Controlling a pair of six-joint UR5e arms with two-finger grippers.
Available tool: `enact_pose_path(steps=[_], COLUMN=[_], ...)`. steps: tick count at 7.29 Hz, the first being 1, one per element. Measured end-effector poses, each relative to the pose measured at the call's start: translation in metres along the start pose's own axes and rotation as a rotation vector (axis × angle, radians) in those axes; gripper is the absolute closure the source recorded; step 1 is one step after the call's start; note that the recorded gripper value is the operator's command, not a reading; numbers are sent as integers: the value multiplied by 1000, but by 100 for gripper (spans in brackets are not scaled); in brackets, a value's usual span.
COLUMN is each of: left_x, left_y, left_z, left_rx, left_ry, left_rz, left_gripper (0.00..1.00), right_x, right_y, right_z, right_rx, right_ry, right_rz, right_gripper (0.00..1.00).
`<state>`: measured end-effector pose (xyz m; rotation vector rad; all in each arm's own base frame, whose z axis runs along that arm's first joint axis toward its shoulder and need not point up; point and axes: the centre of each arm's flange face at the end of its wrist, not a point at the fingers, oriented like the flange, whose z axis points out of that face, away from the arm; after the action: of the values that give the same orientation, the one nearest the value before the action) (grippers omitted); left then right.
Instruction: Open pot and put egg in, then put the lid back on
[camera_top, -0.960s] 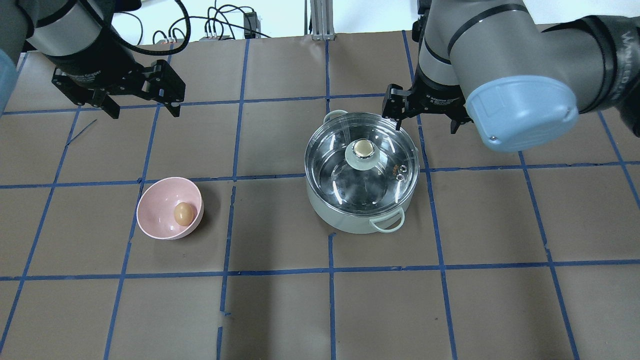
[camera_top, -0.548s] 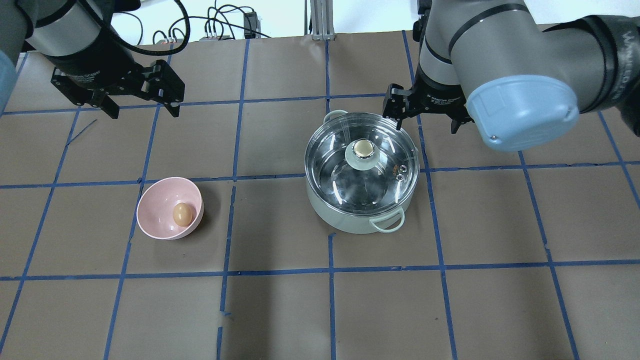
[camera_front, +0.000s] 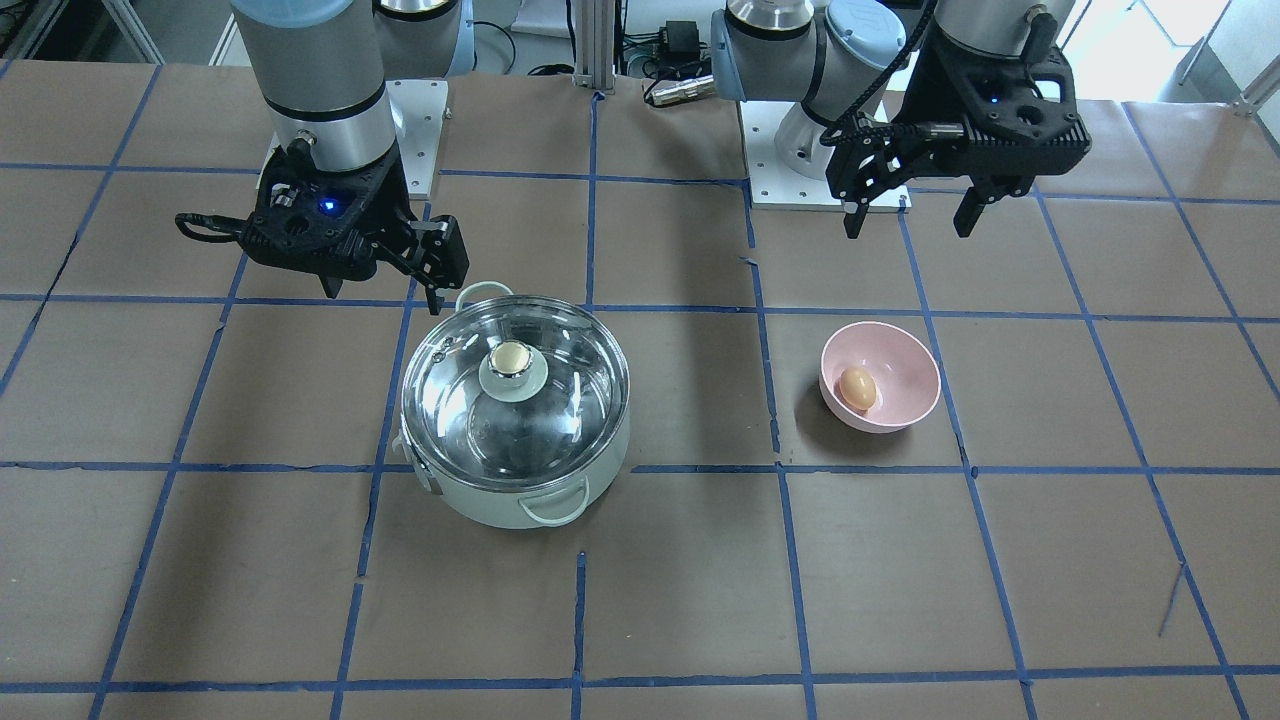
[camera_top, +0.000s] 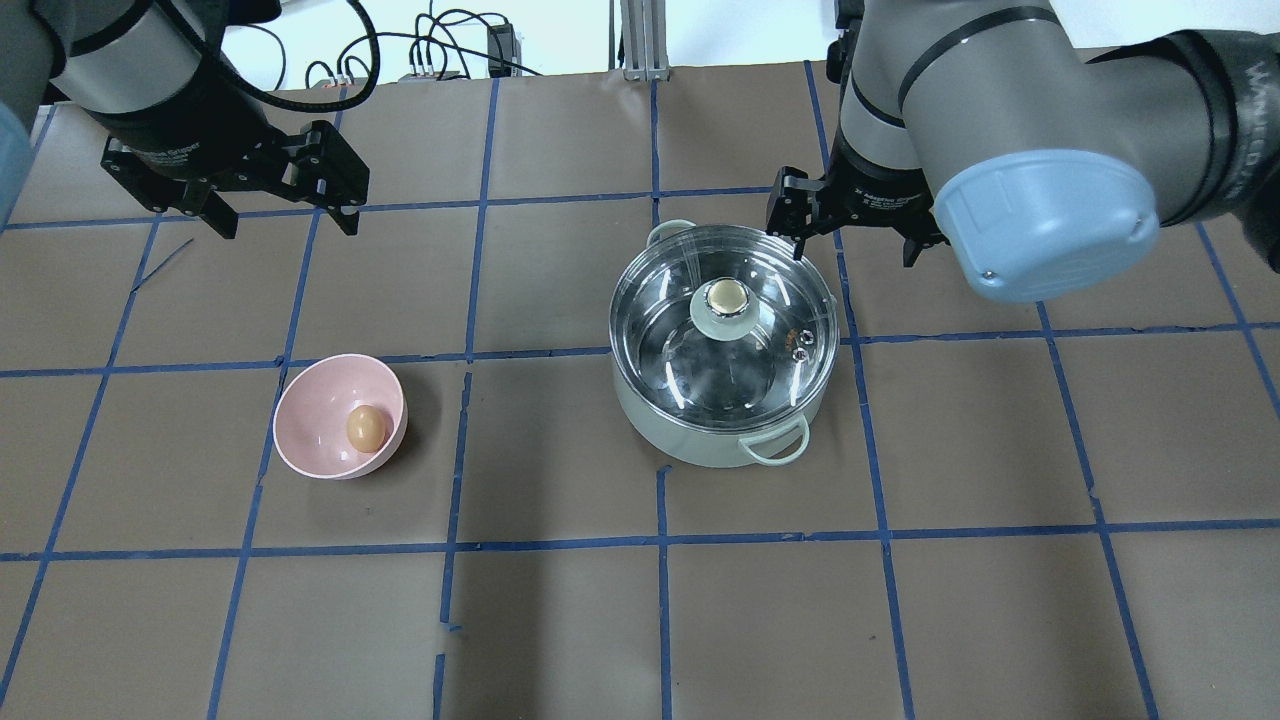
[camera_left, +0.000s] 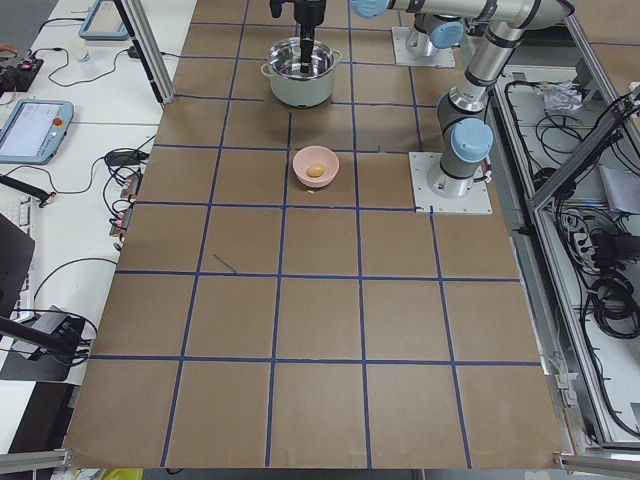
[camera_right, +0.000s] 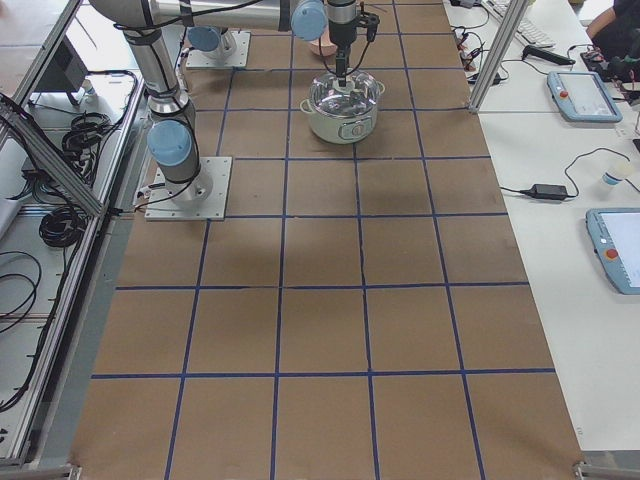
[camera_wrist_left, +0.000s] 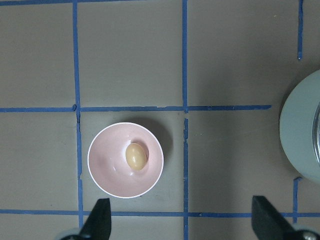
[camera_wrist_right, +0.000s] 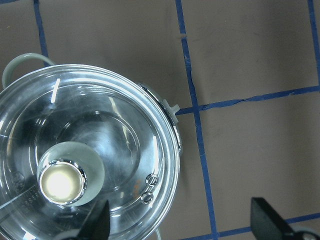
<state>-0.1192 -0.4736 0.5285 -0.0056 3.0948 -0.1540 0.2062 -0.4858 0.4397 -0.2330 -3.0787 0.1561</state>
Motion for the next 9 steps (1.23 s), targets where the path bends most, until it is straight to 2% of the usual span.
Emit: enact_pose_path(steps=[5, 7, 9], left_x=[0, -9, -45], left_y=[1, 1, 0], left_z=[2, 20, 83], left_rx=[-11, -64, -169], left_ry=[-4, -4, 14], left_rz=[2, -2, -7], left_gripper=[0, 0, 0], right_x=[-1, -5, -7], right_y=[0, 0, 1], right_z=[-1, -7, -8], right_rx=[5, 24, 29], right_ry=[-2, -6, -7], right_rz=[2, 2, 14], right_gripper=[0, 0, 0])
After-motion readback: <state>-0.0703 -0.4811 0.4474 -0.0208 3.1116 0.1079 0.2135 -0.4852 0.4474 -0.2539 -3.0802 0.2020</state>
